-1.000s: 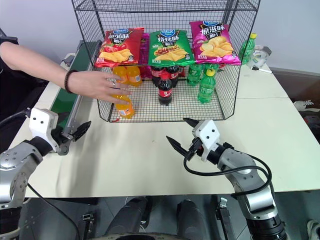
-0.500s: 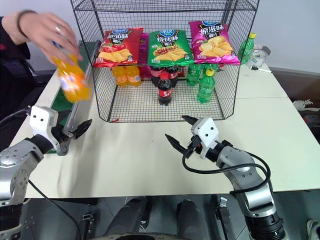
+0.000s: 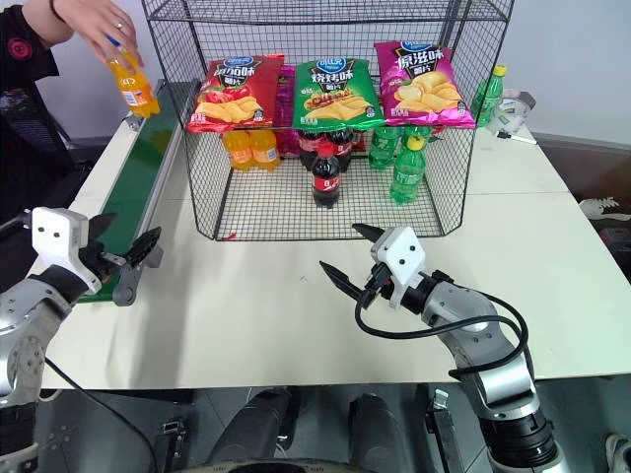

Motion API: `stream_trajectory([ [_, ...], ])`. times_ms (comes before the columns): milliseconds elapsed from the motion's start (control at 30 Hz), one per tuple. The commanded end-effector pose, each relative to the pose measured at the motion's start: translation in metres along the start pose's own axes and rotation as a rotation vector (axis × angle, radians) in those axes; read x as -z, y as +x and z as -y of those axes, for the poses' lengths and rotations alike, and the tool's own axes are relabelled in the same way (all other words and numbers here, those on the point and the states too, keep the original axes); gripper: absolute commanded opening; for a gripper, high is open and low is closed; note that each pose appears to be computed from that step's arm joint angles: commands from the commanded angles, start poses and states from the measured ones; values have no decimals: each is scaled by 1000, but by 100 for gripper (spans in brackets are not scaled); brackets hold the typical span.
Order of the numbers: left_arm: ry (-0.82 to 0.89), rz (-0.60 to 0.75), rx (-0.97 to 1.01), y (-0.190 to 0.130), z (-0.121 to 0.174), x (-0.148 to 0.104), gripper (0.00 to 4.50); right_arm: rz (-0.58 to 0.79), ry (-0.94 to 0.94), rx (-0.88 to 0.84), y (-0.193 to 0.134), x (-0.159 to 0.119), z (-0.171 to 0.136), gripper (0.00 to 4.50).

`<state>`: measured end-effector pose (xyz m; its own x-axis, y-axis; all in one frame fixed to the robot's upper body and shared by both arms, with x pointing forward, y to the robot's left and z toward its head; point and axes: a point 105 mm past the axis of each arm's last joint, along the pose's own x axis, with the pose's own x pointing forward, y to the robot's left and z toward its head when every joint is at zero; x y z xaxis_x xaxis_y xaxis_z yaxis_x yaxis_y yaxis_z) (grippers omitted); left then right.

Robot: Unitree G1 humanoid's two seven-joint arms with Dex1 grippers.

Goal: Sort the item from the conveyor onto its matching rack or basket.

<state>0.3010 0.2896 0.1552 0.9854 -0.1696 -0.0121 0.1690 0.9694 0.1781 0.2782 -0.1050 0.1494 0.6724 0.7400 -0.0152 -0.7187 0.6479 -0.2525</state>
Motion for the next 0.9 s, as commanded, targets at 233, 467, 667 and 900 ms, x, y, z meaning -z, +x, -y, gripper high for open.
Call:
stream_trajectory([
  [233, 57, 50, -355, -7, -57, -5, 445, 47, -14, -12, 4, -11, -1, 450],
  [467, 46, 71, -398, -7, -62, -3, 445, 49, -16, -15, 5, -12, -1, 450],
  [667, 40, 60, -381, -12, -60, 3, 445, 49, -20, -16, 6, -14, 0, 450],
  [900, -8, 46, -351, -14, -58, 9, 445, 50, -20, -21, 7, -14, 0, 450],
])
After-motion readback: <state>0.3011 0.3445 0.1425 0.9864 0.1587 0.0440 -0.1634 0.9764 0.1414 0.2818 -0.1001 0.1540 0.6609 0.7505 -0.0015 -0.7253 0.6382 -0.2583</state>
